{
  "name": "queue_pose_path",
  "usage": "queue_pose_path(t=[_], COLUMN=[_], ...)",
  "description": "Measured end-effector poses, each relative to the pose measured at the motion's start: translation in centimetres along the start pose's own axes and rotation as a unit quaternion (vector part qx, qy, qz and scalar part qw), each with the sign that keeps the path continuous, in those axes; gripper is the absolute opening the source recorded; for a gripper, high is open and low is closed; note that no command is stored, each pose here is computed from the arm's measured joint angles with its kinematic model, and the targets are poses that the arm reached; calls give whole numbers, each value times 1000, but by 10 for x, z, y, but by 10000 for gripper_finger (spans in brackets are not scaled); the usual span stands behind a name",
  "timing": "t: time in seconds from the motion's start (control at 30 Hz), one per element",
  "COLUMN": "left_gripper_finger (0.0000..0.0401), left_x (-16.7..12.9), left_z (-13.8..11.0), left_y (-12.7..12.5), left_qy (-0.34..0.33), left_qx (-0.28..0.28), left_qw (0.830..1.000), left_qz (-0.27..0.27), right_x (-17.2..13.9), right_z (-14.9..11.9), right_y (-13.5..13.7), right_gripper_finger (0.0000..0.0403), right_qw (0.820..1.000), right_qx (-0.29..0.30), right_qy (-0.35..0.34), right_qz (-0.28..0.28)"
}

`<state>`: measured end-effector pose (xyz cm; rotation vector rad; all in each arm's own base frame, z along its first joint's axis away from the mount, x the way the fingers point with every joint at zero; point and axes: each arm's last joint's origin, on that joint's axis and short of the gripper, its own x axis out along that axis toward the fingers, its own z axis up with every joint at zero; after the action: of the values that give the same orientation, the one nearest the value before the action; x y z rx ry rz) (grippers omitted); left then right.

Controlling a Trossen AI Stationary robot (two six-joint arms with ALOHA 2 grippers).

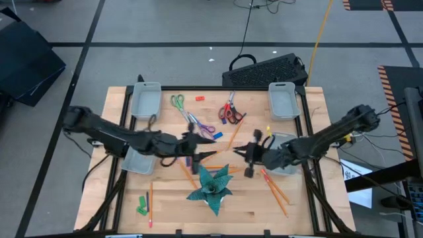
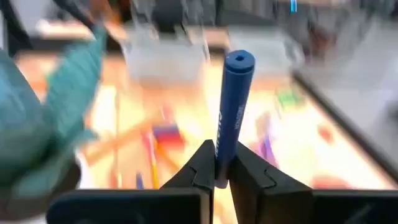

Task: Sort crayons/erasers/pens/pencils in bins
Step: Put the blue crayon into the bottom right gray bin

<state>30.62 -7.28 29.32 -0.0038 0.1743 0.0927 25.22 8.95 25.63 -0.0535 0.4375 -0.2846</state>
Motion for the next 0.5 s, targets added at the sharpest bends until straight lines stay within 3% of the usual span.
queue_pose_path(t=[0.07, 0.13, 0.23, 0.4, 0.5], left_gripper_finger=[204, 219, 233, 236, 237], left_x=[-20, -37, -52, -61, -58], left_z=[3, 3, -2, -17, -26], left_y=[0, 1, 0, -7, -10], left_qy=[39, 76, 123, 184, 211], left_qx=[-11, -23, -42, -52, -45], left_qw=[999, 997, 991, 981, 975], left_qz=[8, 11, 18, 44, 50], right_x=[-15, -30, -47, -61, -58], right_z=[5, 4, -7, -49, -76], right_y=[-10, -24, -38, -46, -45], right_gripper_finger=[19, 19, 19, 19, 19], right_qw=[996, 980, 938, 854, 825], right_qx=[35, 78, 148, 218, 238], right_qy=[85, 176, 300, 438, 476], right_qz=[-24, -50, -92, -178, -192])
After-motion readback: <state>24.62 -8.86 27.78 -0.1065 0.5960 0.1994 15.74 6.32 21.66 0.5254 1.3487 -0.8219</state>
